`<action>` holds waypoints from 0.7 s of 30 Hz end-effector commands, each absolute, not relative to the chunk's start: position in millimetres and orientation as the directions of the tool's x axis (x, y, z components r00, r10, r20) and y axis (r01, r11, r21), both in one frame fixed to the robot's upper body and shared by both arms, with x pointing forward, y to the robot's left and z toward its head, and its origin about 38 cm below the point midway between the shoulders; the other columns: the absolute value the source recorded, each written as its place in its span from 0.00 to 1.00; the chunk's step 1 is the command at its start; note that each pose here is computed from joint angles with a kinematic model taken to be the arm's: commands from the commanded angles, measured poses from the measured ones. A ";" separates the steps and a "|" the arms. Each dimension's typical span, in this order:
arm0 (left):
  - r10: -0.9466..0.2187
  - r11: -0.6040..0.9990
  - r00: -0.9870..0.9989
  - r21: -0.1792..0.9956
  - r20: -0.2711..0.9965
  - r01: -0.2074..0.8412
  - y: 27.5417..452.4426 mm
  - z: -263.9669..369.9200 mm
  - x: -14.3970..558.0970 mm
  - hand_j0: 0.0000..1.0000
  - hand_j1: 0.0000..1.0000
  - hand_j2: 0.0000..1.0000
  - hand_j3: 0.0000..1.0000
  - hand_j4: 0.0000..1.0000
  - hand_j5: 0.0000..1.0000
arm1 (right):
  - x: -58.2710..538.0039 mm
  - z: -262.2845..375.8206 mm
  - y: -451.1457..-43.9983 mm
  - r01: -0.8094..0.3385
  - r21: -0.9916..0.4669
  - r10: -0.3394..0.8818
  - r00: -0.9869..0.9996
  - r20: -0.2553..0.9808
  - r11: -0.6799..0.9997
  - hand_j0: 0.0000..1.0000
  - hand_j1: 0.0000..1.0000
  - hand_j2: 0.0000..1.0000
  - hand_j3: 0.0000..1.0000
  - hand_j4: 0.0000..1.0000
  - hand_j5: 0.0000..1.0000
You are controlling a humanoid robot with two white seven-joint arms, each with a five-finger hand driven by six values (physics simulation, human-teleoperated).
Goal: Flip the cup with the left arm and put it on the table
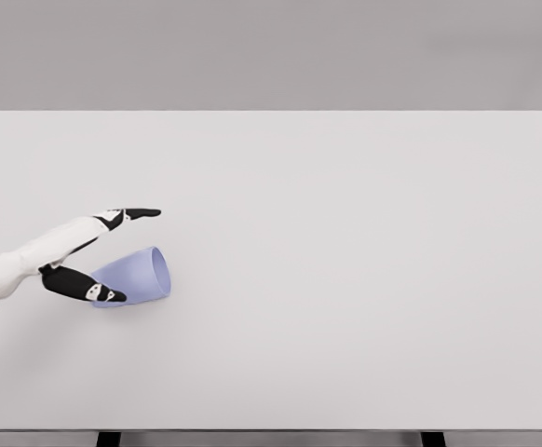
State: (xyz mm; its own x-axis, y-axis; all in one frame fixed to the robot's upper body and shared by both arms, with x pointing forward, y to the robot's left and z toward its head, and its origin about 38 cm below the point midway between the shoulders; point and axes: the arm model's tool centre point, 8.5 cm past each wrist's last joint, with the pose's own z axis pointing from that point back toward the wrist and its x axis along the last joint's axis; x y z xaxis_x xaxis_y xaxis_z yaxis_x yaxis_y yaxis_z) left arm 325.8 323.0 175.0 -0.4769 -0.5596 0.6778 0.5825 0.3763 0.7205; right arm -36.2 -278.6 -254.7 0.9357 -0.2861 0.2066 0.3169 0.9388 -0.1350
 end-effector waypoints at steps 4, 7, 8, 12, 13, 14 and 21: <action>-0.551 0.380 -0.464 0.703 0.694 0.601 318.8 168.1 323.1 1.00 1.00 1.00 1.00 1.00 1.00 | -36.2 -254.7 -278.6 0.318 -0.135 -0.287 0.935 0.207 0.939 1.00 1.00 1.00 1.00 1.00 1.00; -0.550 0.379 -0.460 0.700 0.697 0.606 318.4 166.3 322.0 1.00 1.00 1.00 1.00 1.00 1.00 | -36.2 -254.7 -278.6 0.318 -0.135 -0.287 0.935 0.207 0.939 1.00 1.00 1.00 1.00 1.00 1.00; -0.549 0.377 -0.458 0.696 0.699 0.611 317.7 164.5 321.0 1.00 1.00 1.00 1.00 1.00 1.00 | -36.2 -254.7 -278.6 0.318 -0.135 -0.287 0.935 0.207 0.939 1.00 1.00 1.00 1.00 1.00 1.00; -0.574 0.380 -0.422 0.685 0.702 0.622 318.6 158.3 321.2 1.00 1.00 1.00 1.00 1.00 1.00 | -36.2 -254.7 -278.6 0.318 -0.135 -0.287 0.935 0.207 0.939 1.00 1.00 1.00 1.00 1.00 1.00; -0.575 0.379 -0.421 0.685 0.701 0.622 318.5 158.2 321.4 1.00 1.00 1.00 1.00 1.00 1.00 | -36.2 -254.7 -278.6 0.318 -0.135 -0.287 0.935 0.207 0.939 1.00 1.00 1.00 1.00 1.00 1.00; -0.575 0.379 -0.421 0.685 0.701 0.622 318.5 158.2 321.4 1.00 1.00 1.00 1.00 1.00 1.00 | -36.2 -254.7 -278.6 0.318 -0.135 -0.287 0.935 0.207 0.939 1.00 1.00 1.00 1.00 1.00 1.00; -0.604 0.392 -0.374 0.671 0.704 0.630 317.7 151.1 323.7 1.00 1.00 1.00 1.00 1.00 1.00 | -36.2 -254.7 -278.6 0.318 -0.135 -0.287 0.935 0.207 0.939 1.00 1.00 1.00 1.00 1.00 1.00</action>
